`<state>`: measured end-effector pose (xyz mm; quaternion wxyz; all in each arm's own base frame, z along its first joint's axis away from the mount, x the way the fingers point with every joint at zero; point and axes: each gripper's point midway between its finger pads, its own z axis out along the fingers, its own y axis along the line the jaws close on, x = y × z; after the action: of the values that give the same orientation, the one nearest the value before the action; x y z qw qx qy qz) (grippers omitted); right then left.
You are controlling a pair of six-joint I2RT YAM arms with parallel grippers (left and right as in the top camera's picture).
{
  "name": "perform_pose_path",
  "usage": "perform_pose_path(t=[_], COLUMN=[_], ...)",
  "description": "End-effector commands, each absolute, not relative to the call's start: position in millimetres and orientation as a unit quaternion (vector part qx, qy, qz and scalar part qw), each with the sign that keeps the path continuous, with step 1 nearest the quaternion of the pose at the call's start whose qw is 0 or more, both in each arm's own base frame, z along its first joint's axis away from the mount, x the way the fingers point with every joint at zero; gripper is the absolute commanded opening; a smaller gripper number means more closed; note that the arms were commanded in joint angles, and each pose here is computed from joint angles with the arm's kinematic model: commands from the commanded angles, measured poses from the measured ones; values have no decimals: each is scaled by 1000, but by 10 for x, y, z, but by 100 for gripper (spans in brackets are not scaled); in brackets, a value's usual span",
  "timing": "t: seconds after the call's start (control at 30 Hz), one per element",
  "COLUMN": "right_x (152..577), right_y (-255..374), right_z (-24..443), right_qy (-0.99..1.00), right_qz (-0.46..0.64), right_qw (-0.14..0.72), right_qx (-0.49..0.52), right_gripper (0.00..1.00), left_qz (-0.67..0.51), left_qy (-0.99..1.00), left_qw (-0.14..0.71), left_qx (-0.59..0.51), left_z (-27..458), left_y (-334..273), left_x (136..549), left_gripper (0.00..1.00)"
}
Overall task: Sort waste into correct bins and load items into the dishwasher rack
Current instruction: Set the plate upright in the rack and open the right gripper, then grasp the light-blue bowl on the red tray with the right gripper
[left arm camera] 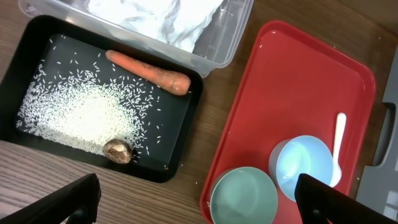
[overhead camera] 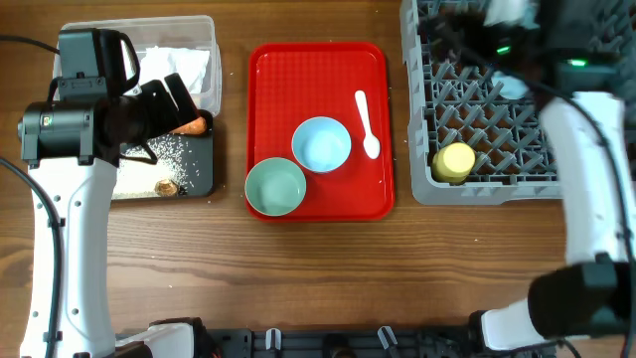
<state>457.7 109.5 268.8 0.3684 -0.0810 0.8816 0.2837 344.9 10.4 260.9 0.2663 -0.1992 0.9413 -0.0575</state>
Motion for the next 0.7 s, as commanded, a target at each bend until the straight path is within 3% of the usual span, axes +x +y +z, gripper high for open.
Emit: perform_pose_path(t=[0.0, 0.13, 0.47, 0.6, 0.67], right_x=[4332, 4200, 3970, 3933, 3907], right_y=[1646, 1860, 2053, 2112, 2129], right_z=[2169, 1571, 772, 455, 346], right_qy=[899, 938, 969, 974, 975], right_qz=[333, 257, 179, 174, 178], right_qw=[272, 223, 152, 121, 106], right_qx=[-81, -68, -79, -82, -82], right_gripper=[99, 94, 76, 58, 55], left_qz=[-60, -60, -60, -60, -60], left_qy=[939, 939, 939, 939, 939], left_qw=[269, 269, 269, 269, 269], left_qx=[-205, -205, -205, -205, -205], left_z=[2630, 2630, 2630, 2630, 2630], left_y=[105, 105, 105, 105, 105], left_x=[3437, 3437, 3437, 3437, 3437], left_gripper=[100, 100, 100, 100, 100])
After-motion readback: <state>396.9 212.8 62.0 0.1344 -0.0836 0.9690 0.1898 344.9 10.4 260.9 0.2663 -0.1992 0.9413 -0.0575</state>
